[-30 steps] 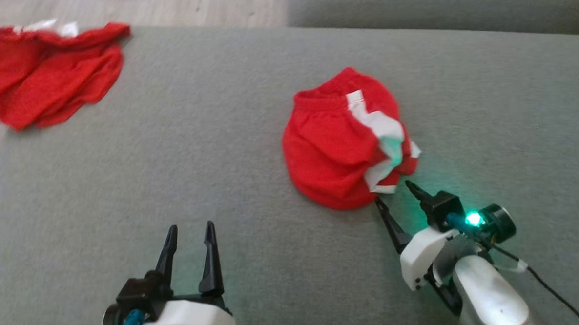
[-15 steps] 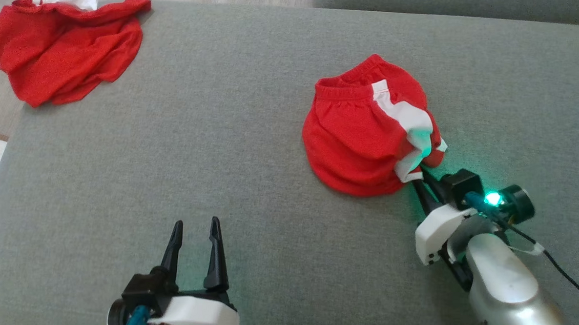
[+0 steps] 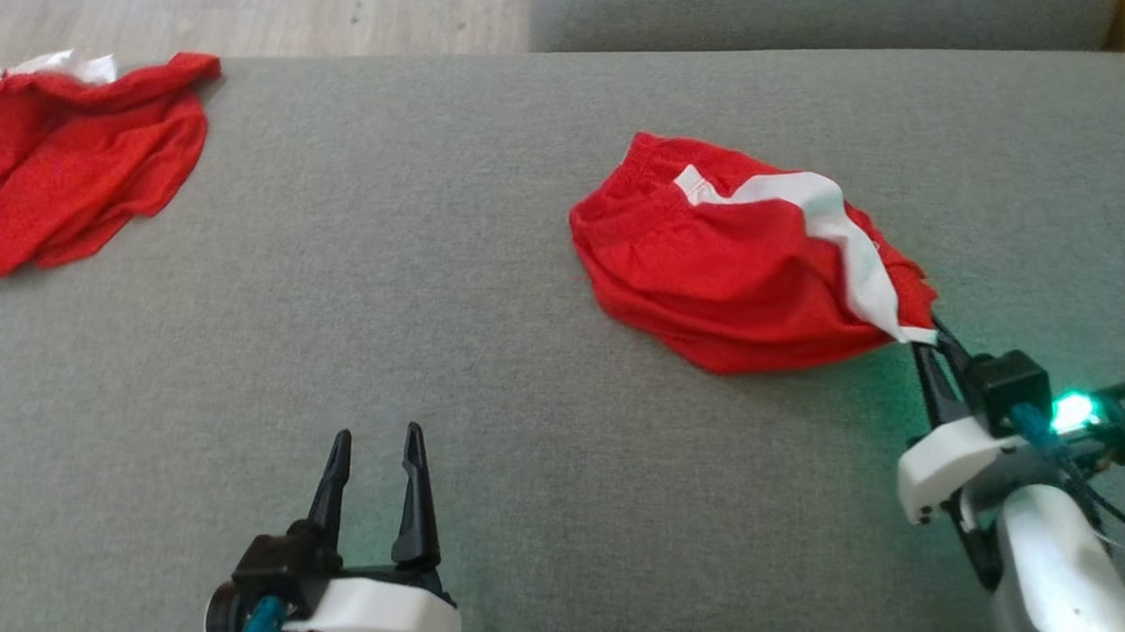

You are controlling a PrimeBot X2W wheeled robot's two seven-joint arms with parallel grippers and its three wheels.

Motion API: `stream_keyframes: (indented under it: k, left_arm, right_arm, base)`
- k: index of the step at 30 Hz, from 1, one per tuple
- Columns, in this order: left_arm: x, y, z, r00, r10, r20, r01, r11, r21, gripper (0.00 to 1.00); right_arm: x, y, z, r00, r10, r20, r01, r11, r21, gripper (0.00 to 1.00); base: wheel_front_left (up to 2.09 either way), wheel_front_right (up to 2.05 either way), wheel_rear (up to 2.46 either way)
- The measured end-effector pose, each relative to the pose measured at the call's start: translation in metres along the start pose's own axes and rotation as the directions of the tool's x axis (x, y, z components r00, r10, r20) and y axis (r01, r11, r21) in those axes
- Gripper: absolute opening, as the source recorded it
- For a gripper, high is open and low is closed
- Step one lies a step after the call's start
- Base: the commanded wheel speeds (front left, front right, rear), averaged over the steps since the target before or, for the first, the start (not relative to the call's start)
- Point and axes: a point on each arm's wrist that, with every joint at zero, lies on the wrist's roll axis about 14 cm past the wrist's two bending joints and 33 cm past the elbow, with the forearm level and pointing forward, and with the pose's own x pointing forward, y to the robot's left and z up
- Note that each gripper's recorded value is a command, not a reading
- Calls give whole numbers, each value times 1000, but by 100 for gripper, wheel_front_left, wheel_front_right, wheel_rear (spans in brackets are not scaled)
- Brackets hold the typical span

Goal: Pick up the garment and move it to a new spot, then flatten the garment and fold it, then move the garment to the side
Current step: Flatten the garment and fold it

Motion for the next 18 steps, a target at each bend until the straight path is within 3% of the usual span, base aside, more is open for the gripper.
stream_keyframes:
  k: [7,10,11,13,14,18]
  left_arm:
    - [2,-4,-3,1000,-16,-10,16,1000,3,100]
    - [1,-2,-5,1000,-10,-15,10,1000,4,100]
    - [1,-1,-5,1000,-8,-16,8,1000,4,100]
    - [1,-1,-5,1000,-6,-16,6,1000,6,100]
    - [1,0,-5,1000,-6,-14,6,1000,7,100]
    - [-1,-1,-2,1000,-9,-3,9,1000,11,100]
  right_arm:
    - [-9,-53,-28,988,-107,-113,99,992,-76,0]
    - [-10,-57,-42,980,-112,-162,100,992,-81,0]
    - [-8,-57,-44,979,-109,-170,98,992,-76,11]
    - [-6,-57,-44,978,-113,-174,103,993,-65,67]
    - [-5,-58,-42,979,-116,-167,107,992,-60,100]
    - [-7,-55,-36,983,-128,-133,126,992,-20,100]
  base:
    - [0,0,0]
    - [0,0,0]
    - [0,0,0]
    - [0,0,0]
    - [0,0,0]
    - [0,0,0]
